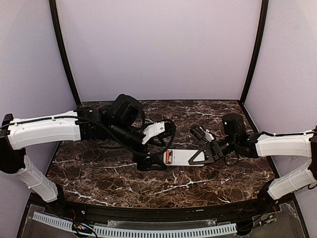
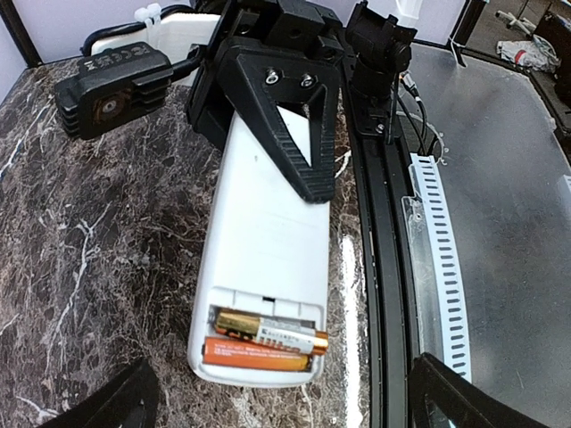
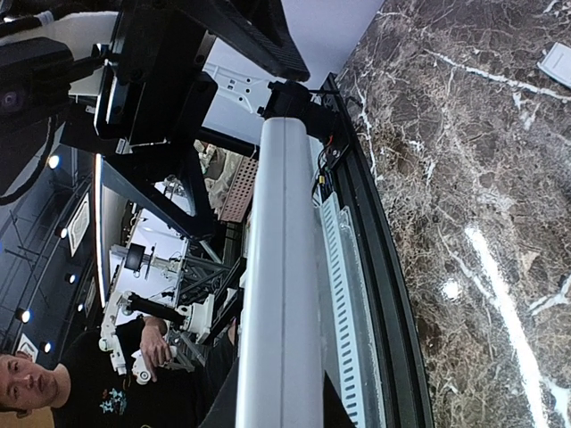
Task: Load the batteries into the remote control
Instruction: Load the battery into the battery compartment.
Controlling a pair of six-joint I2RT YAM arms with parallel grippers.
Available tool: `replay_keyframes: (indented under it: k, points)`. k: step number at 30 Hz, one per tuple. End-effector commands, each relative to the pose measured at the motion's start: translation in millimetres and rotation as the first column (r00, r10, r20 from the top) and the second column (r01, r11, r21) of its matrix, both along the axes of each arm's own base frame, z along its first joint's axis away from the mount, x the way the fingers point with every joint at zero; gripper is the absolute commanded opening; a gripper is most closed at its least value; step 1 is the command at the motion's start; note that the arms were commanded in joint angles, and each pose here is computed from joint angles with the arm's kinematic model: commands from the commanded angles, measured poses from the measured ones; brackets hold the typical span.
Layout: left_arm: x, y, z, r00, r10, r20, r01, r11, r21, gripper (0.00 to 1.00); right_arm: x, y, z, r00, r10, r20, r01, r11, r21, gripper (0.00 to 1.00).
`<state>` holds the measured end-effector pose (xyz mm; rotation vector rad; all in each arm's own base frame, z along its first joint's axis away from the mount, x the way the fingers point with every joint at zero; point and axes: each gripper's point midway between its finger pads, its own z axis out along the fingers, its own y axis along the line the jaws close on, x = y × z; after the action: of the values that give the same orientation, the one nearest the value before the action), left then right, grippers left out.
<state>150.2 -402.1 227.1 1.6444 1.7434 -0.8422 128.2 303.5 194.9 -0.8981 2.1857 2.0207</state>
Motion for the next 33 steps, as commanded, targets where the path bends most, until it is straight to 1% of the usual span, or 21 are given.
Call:
replay_keyframes:
  k: [1, 5, 24, 33]
  points:
    - [-6, -4, 6, 0.998, -0.052, -0.019, 0.052, 0.999, -0.011, 0.99, -8, 5, 8, 0.997, 0.067, 0.035, -0.067, 0.997, 0.027, 0.0]
    - [-6, -9, 4, 0.998, -0.052, -0.04, 0.051, 0.999, -0.018, 0.98, -10, 8, 8, 0.996, 0.083, 0.038, -0.084, 0.996, 0.028, 0.0]
    - [-5, -18, -5, 0.995, -0.057, -0.081, 0.057, 0.998, -0.004, 0.81, -14, 9, 10, 0.993, 0.107, 0.053, -0.108, 0.994, 0.025, 0.0]
    - [-4, -19, -10, 0.994, -0.059, -0.097, 0.06, 0.998, 0.009, 0.67, -16, 9, 11, 0.992, 0.114, 0.055, -0.115, 0.993, 0.029, 0.0]
